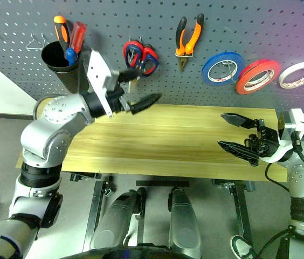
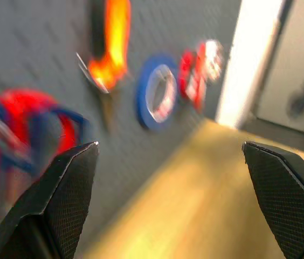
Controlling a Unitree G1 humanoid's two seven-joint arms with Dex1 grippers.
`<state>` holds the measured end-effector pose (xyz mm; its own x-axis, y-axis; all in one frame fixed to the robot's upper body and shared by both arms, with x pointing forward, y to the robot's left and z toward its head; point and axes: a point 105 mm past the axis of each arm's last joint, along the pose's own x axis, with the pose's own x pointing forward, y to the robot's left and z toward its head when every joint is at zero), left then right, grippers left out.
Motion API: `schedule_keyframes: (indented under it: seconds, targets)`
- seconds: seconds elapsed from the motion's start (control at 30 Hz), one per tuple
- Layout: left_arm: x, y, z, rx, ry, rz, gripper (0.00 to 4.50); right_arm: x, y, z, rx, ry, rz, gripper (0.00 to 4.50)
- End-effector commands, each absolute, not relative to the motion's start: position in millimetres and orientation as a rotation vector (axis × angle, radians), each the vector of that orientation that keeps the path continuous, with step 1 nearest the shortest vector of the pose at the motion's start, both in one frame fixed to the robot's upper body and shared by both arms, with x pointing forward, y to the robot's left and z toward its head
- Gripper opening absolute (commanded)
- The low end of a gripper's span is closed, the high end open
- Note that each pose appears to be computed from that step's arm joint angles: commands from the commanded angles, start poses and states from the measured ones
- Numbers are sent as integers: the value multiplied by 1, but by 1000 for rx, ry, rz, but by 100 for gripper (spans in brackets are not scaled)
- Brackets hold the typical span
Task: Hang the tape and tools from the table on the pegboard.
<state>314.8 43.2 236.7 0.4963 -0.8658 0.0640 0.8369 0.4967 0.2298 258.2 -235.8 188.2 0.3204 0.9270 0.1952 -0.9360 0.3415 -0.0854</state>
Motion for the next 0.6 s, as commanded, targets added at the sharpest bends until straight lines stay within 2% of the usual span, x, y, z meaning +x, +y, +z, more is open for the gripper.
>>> schedule_keyframes:
  seconds: [0.03,0.3,0.4,0.6]
  targets:
    - [306,44,236,225,-229,-1055,447,254,-236,198,41,-278,1207,450]
    - [313,70,190,176,-112,-977,447,253,-230,186,81,-259,1148,450]
    - [315,82,170,176,-69,-940,447,257,-232,176,98,-251,1063,450]
    - [320,93,157,178,-63,-886,447,254,-233,160,140,-247,937,450]
